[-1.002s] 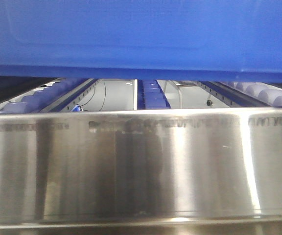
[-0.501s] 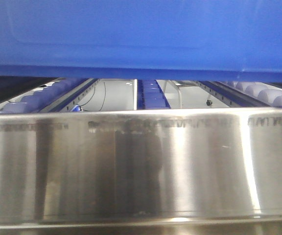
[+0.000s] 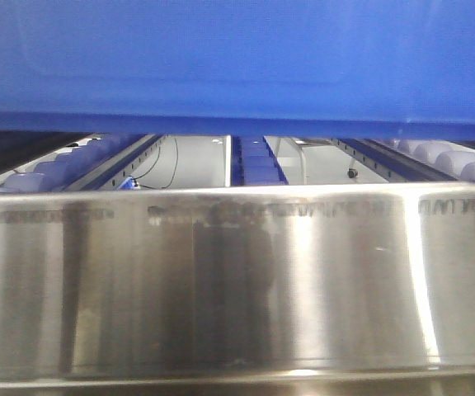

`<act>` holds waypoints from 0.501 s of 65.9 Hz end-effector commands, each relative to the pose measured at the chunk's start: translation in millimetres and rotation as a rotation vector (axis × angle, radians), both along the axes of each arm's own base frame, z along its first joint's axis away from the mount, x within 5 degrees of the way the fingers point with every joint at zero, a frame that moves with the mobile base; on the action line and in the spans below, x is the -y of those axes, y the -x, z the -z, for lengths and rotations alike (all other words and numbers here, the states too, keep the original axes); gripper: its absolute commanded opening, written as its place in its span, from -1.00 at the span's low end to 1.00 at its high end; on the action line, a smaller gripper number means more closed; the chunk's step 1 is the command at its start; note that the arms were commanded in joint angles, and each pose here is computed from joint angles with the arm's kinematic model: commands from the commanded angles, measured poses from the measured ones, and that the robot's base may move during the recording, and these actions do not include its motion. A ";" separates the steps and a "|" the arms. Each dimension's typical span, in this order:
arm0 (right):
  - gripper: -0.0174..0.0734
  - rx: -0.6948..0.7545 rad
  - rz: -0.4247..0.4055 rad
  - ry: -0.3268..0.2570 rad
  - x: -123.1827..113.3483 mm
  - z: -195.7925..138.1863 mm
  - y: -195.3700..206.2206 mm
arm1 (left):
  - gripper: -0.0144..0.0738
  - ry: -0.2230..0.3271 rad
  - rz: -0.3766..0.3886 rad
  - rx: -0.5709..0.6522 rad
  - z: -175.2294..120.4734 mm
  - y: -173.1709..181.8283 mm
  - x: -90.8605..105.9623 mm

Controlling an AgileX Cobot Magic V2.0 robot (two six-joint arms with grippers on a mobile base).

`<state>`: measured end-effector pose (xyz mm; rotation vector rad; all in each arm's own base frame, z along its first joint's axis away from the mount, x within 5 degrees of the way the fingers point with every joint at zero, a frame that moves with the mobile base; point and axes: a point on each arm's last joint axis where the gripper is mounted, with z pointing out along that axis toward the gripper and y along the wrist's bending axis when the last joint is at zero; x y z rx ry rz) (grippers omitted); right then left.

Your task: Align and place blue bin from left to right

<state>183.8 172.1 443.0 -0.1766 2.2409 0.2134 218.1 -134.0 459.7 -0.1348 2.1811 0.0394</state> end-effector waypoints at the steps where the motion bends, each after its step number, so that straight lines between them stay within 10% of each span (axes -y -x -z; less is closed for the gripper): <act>1: -0.77 0.047 -0.023 -0.051 -7.4 -2.0 -10.5 | -0.92 0.068 0.070 0.020 2.0 -13.9 8.0; 33: -0.77 0.034 0.013 -0.022 -19.9 21.6 -47.7 | -0.92 0.106 0.057 -0.089 40.3 -67.2 10.5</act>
